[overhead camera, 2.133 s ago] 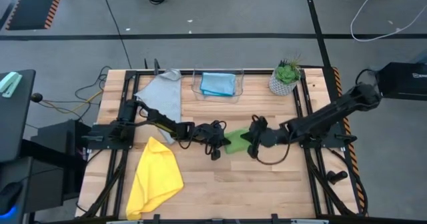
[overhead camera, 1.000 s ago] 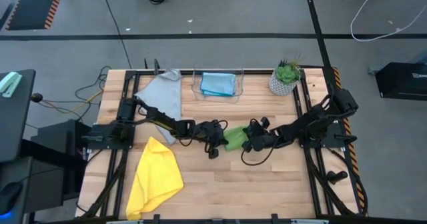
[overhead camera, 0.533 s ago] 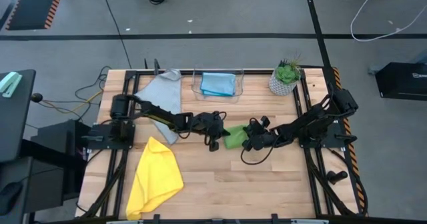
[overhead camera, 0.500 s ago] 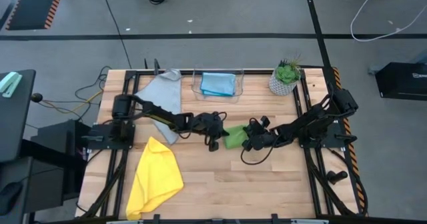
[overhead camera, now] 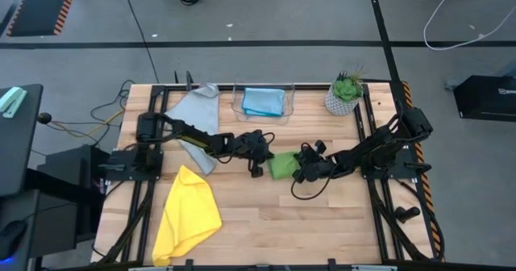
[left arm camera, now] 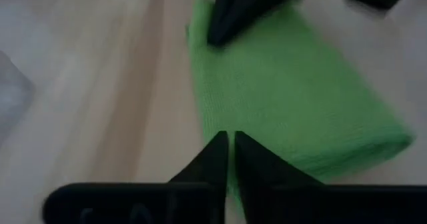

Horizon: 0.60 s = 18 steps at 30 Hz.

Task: Fold microfiber towels
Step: Fold the green microfiber towel, then put the folded green microfiber towel into the transparent bin

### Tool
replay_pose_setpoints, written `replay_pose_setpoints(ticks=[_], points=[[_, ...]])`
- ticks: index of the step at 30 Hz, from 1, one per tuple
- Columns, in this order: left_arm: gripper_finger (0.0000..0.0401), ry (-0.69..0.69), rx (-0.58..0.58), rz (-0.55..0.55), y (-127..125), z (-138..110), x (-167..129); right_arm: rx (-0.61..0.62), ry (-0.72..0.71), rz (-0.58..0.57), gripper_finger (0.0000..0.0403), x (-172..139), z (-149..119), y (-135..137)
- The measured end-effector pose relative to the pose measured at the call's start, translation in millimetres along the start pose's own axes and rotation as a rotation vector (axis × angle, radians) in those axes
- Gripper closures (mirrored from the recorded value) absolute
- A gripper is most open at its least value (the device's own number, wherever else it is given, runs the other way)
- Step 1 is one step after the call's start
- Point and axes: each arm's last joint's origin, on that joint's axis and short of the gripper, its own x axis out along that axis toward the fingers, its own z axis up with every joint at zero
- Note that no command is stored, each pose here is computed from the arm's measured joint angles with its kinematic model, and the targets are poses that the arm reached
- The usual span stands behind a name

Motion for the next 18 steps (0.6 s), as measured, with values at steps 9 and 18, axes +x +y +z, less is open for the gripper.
replay_pose_setpoints(ticks=[9,18], points=[[0.0231,0.016,0.077,-0.103,-38.5,26.1,-30.9,-0.001,-0.001,0.002,0.0395,-0.4,-0.3,0.4],[0.0124,0.005,0.222,-0.046,-79.3,11.5,-20.2,-0.001,-0.003,0.005,0.0395,-0.4,-0.1,0.6]])
